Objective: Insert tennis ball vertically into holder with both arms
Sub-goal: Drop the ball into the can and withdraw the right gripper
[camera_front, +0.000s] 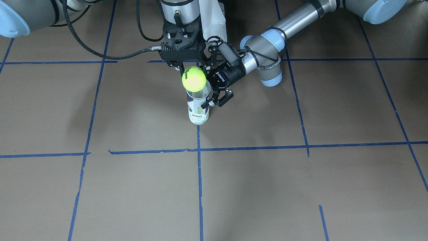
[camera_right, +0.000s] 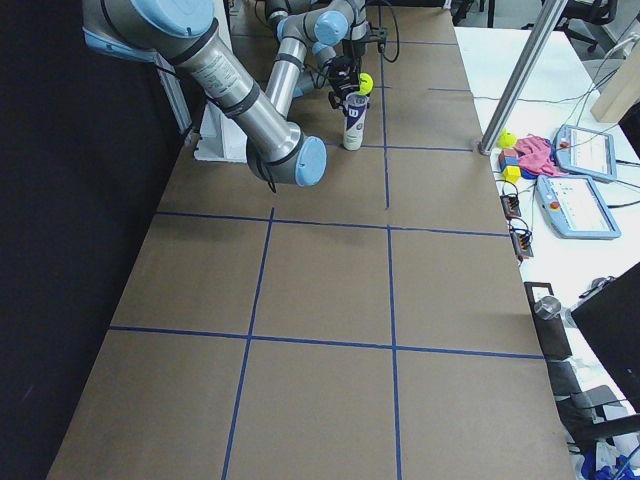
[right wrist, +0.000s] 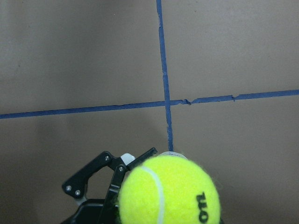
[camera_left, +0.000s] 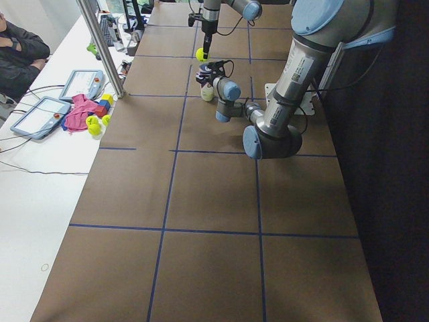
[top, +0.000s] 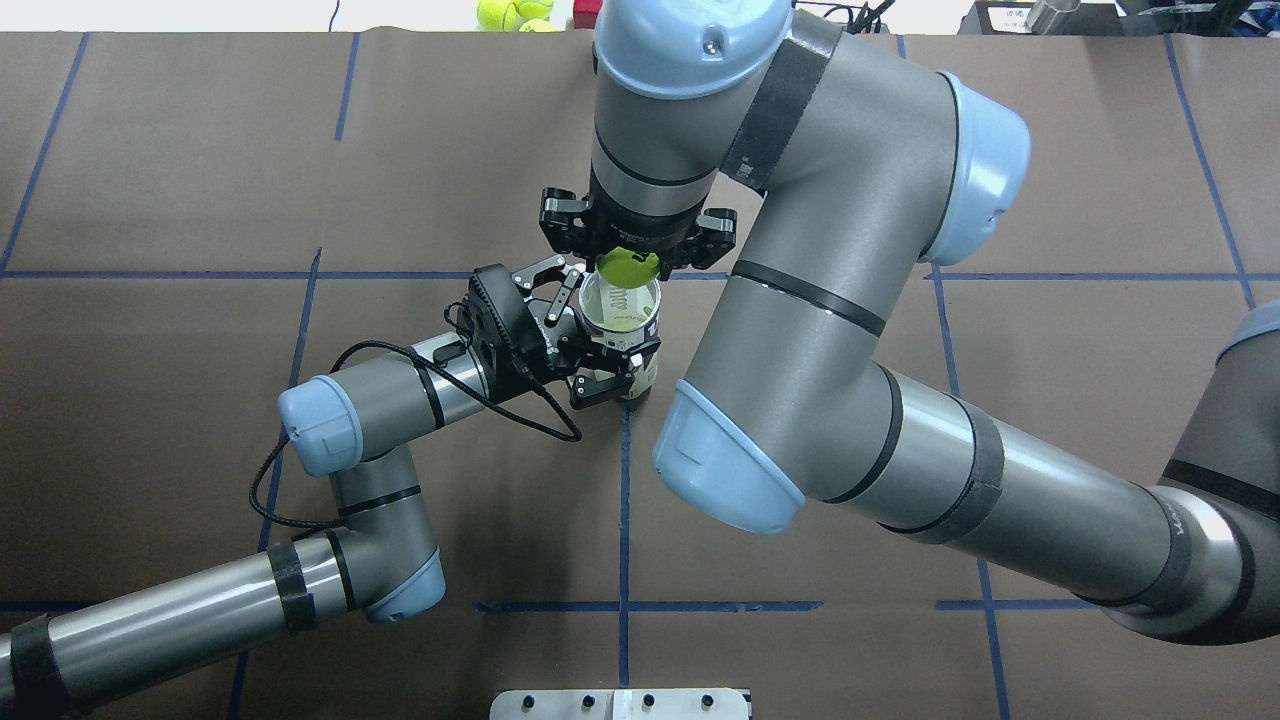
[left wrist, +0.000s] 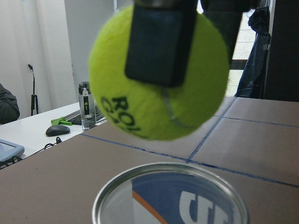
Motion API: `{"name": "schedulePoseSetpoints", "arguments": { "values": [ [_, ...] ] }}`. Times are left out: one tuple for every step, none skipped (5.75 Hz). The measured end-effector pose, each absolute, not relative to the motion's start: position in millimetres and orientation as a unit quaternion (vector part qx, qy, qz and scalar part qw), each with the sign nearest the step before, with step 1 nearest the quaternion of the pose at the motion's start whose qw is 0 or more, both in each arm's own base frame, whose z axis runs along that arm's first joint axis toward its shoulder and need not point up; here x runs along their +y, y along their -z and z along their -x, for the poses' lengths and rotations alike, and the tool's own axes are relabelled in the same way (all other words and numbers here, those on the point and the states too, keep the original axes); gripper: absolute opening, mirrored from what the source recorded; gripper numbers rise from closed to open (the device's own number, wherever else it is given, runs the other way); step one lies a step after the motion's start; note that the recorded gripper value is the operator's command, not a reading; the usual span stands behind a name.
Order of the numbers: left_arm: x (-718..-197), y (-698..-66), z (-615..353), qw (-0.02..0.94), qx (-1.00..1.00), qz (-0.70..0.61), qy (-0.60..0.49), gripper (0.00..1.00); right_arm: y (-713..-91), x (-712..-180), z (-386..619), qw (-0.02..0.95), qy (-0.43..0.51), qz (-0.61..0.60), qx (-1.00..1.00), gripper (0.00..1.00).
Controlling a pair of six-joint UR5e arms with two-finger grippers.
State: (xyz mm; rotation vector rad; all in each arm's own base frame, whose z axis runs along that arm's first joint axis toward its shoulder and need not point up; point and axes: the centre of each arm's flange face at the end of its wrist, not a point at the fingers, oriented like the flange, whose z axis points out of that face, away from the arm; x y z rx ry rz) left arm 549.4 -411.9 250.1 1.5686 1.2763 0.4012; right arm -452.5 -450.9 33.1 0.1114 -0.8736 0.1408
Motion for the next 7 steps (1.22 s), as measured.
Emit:
{"name": "schedulePoseSetpoints", "arguments": {
  "values": [
    [-412.1, -249.8, -549.3, 0.514, 0.531, -0.653, -0.167, 0.96, -33.8, -450.0, 454.9, 0.903, -0.069, -0.059, -0.42, 0.99],
    [-412.1, -249.7, -549.3, 0.514, 0.531, -0.653, -0.167, 0.96, -34.7, -447.4, 459.0, 0.905, -0.07, -0.067, -0.415, 0.99],
    [-412.2, -249.7, -549.3, 0.514, 0.531, -0.653, -0.167, 0.96, -35.0, -444.6, 462.6, 0.905, -0.069, -0.071, -0.413, 0.99],
    [-412.5, -249.7, -549.1, 0.515, 0.53, -0.653, -0.165, 0.96, -35.2, -443.1, 464.2, 0.906, -0.068, -0.073, -0.412, 0.99],
    [-412.9, -249.7, -548.8, 0.515, 0.529, -0.654, -0.163, 0.96, -36.2, -442.4, 464.8, 0.906, -0.066, -0.073, -0.411, 0.99],
    [-413.0, -249.8, -548.7, 0.516, 0.529, -0.654, -0.163, 0.96, -37.7, -441.2, 463.8, 0.906, -0.059, -0.074, -0.412, 0.99],
    [-413.1, -250.0, -548.6, 0.516, 0.528, -0.655, -0.162, 0.96, -43.5, -442.1, 457.9, 0.907, -0.044, -0.076, -0.412, 0.99]
  ]
}}
